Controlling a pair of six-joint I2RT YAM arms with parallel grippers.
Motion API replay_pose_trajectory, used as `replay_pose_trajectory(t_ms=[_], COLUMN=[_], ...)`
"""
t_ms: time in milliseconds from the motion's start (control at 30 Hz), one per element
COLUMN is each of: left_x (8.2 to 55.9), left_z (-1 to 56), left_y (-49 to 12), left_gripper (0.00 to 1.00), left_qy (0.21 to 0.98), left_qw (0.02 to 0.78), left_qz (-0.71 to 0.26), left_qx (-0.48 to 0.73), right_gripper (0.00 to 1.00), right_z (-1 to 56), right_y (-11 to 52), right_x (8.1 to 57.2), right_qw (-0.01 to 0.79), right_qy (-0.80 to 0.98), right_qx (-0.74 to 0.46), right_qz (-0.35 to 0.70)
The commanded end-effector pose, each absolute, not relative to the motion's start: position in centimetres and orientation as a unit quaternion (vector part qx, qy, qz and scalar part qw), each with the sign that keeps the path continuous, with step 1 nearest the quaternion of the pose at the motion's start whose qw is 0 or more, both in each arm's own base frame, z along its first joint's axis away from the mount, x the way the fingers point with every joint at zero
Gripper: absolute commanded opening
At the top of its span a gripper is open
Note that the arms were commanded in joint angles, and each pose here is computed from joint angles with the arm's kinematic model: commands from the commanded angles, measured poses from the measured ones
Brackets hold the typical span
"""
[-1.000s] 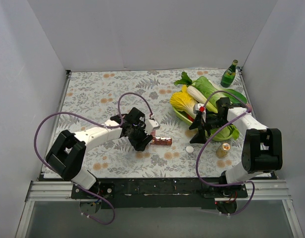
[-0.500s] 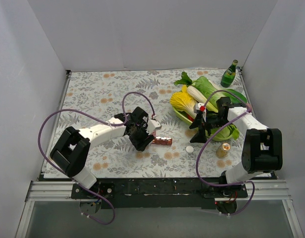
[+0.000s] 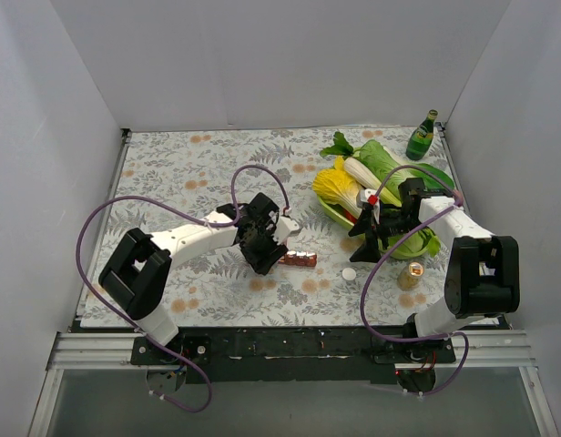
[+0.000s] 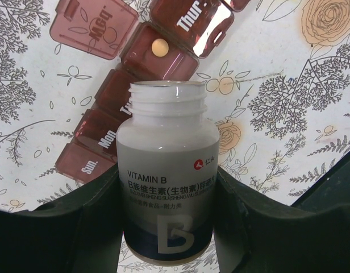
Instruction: Sort the pills into containers
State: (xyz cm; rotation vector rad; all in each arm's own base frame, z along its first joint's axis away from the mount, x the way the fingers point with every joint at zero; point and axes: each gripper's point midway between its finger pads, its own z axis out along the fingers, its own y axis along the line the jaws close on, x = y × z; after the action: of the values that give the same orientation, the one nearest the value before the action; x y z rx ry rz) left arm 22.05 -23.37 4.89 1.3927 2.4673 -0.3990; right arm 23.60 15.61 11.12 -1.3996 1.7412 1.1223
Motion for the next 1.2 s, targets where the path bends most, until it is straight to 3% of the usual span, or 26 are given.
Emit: replay_pose_trajectory(t_ms=[0,1167], left_x=[22.68,22.62], left_z=[6.01,5.75], left_y=[-23.82,-23.83], left_gripper=[0.0,0.0], left_qy=[0.855,0.865], left_qw=[0.15,0.118], left_qz=[-0.131,-0.105], left_qx=[0.479,0.476], right_gripper=[0.96,0.97], right_z=[12.93,12.89], right_y=[15.85,15.7], right_x=[24.01,24.03], right_qw=[0.338,0.338], right_qy=[0.645,0.647], right_qx=[-0.535,-0.531], right_qz=[0.428,0.431])
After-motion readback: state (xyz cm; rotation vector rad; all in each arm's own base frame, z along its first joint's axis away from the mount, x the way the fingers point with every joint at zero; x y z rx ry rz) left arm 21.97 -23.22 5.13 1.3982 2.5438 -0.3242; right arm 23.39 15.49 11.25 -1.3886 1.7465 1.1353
